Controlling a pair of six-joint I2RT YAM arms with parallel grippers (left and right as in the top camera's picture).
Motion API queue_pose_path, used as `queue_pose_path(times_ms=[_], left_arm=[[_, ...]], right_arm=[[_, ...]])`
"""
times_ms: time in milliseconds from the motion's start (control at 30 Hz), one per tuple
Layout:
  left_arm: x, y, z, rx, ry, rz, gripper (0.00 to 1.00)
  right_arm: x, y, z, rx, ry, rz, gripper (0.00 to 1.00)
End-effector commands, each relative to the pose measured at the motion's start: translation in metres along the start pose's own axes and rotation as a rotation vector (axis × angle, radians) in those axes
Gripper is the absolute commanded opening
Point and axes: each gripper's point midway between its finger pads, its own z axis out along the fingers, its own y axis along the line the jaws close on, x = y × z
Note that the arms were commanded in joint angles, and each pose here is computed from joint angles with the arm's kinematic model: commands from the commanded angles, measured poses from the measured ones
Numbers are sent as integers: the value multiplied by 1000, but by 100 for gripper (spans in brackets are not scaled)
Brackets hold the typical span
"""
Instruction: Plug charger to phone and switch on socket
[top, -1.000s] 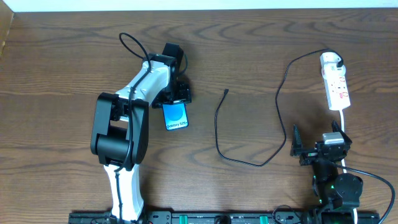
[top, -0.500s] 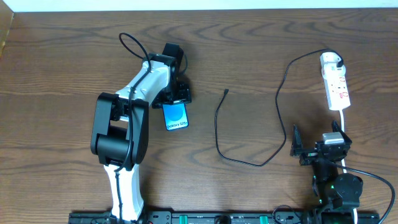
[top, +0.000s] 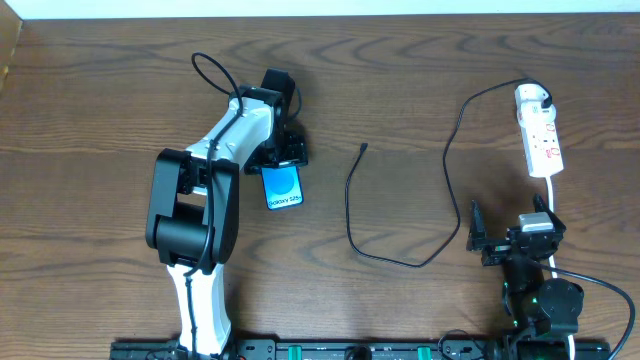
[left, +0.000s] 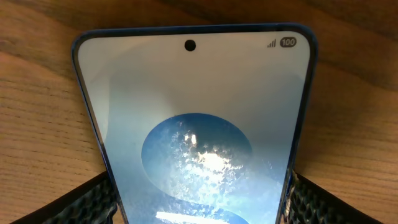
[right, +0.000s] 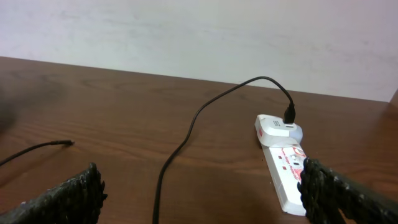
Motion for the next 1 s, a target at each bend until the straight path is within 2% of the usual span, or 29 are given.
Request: queue_pose_path(times_ms=[0, 967], left_arm=[[17, 9, 28, -48, 84, -12, 83], [19, 10, 28, -53, 94, -13, 83]], right_arm=[[1, 0, 0, 1, 0, 11, 99], [1, 0, 0, 1, 0, 11, 99]])
